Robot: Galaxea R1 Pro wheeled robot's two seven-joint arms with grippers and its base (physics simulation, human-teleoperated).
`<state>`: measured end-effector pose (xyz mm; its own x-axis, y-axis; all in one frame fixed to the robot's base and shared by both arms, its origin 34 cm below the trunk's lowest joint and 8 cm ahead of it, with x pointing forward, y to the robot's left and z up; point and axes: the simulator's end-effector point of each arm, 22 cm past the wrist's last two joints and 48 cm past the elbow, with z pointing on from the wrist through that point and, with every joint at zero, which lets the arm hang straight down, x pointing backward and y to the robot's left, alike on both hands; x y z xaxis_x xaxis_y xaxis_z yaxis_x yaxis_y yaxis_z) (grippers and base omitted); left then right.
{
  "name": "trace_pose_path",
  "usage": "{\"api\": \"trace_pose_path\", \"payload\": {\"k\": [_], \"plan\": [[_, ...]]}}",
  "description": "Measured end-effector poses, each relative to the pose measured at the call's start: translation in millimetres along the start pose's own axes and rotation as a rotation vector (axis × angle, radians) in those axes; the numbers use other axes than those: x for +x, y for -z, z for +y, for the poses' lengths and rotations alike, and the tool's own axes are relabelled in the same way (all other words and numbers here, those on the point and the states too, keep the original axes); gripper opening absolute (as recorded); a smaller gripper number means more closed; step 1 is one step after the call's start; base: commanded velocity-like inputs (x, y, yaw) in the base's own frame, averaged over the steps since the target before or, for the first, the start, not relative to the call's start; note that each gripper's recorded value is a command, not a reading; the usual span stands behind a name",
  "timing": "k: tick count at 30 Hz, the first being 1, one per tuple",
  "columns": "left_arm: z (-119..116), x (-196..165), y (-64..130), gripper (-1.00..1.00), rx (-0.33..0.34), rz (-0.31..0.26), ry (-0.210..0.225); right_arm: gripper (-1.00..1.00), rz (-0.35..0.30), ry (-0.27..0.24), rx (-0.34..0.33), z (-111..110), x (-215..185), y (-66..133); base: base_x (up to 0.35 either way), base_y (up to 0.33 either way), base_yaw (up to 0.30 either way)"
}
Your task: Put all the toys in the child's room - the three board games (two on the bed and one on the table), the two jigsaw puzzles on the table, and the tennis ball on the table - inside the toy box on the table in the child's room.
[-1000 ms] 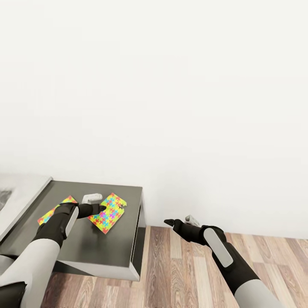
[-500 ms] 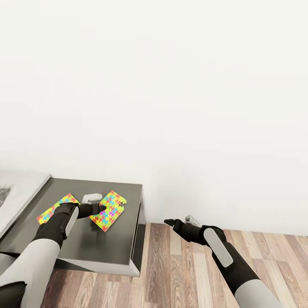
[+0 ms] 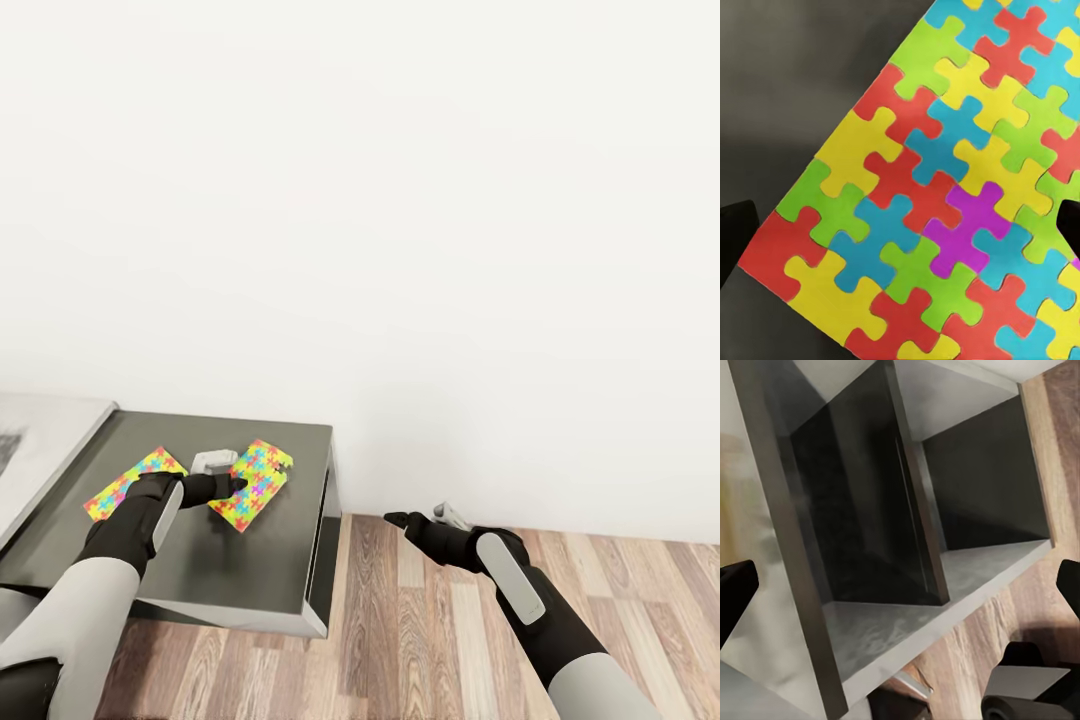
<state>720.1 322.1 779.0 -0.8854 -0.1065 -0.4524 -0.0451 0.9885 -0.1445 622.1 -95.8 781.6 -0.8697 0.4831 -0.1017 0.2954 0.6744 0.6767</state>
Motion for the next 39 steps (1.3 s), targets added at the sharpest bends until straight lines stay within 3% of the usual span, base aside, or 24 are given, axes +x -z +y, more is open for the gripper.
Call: {"api": "trace_pose_path", "payload": {"k": [9,21,39], "plan": [[1,13,-9.0,1.00,0.004,0.029,0.011,1.00,0.002,-0.012,0.008,-7,1,-4.1,0.000,0.000,0.000],[1,-26,-0.3,1.00,0.004,-0.030,0.005,1.00,-0.028,-0.010,0.007,-7,-4,-6.6,0.000,0.000,0.000],[-5,-28,-1.3,1.00,0.024,-0.033,0.009,1.00,-0.031,-0.010,0.009,-9,-5,-5.8,0.000,0.000,0.000]]}}
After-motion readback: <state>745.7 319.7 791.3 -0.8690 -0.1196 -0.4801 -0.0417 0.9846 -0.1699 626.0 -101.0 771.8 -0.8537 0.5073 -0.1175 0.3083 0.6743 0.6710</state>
